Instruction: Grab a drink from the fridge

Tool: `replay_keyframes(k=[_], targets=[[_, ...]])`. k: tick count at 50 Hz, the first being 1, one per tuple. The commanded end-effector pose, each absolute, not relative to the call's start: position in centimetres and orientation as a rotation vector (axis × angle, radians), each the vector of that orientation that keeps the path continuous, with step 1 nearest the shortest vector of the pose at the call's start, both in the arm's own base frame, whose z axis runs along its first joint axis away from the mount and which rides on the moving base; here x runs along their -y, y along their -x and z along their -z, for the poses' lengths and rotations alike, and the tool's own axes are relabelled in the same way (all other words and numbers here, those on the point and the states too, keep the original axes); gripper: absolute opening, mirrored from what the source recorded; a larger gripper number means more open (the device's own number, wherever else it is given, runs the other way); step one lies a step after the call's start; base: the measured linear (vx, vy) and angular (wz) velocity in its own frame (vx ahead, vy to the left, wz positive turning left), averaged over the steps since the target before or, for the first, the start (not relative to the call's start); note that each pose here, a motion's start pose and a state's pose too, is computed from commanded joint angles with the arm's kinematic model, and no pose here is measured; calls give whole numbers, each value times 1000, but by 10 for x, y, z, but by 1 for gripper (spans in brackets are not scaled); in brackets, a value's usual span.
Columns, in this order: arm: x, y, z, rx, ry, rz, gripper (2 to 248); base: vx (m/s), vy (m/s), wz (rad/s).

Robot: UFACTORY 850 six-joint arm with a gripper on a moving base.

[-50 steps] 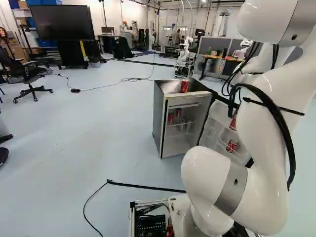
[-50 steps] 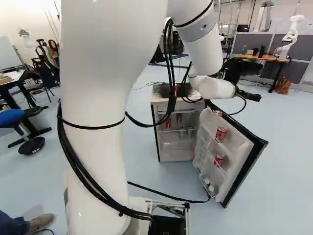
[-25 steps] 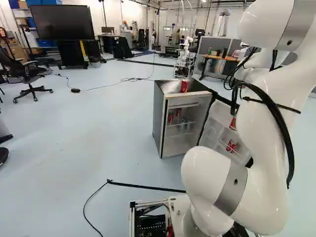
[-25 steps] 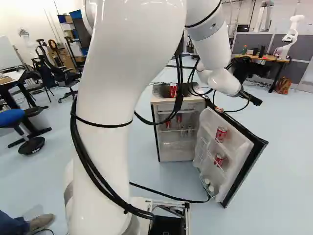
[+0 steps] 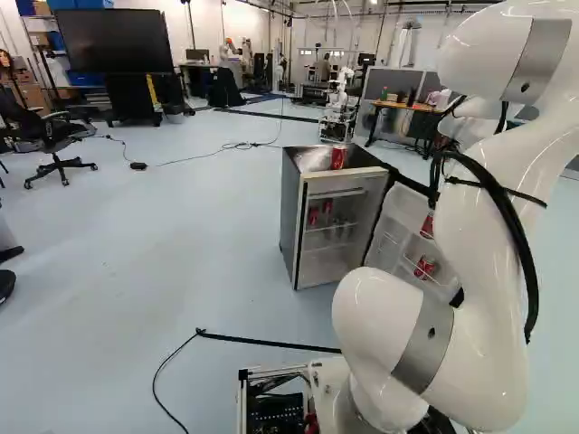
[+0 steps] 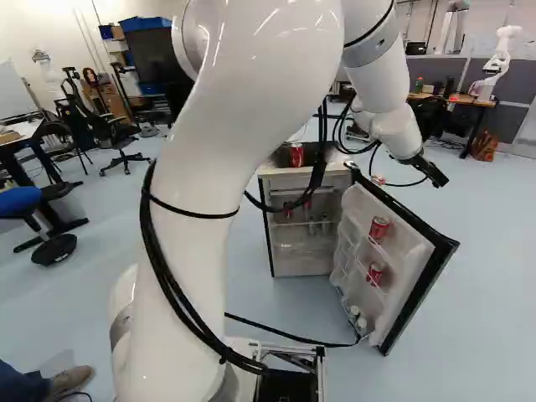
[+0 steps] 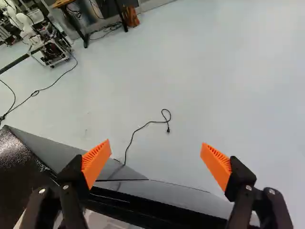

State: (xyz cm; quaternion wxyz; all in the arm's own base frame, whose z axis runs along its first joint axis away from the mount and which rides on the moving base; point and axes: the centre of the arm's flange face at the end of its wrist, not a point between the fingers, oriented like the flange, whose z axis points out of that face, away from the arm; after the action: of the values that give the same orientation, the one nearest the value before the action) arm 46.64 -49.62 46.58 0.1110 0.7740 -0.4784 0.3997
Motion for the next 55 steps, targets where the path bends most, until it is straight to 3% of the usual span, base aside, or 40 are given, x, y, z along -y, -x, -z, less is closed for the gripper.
replay_keyframes(k=[55], targets=[[563,-454,-438,1613,-2476,-837,247,0,0,0]])
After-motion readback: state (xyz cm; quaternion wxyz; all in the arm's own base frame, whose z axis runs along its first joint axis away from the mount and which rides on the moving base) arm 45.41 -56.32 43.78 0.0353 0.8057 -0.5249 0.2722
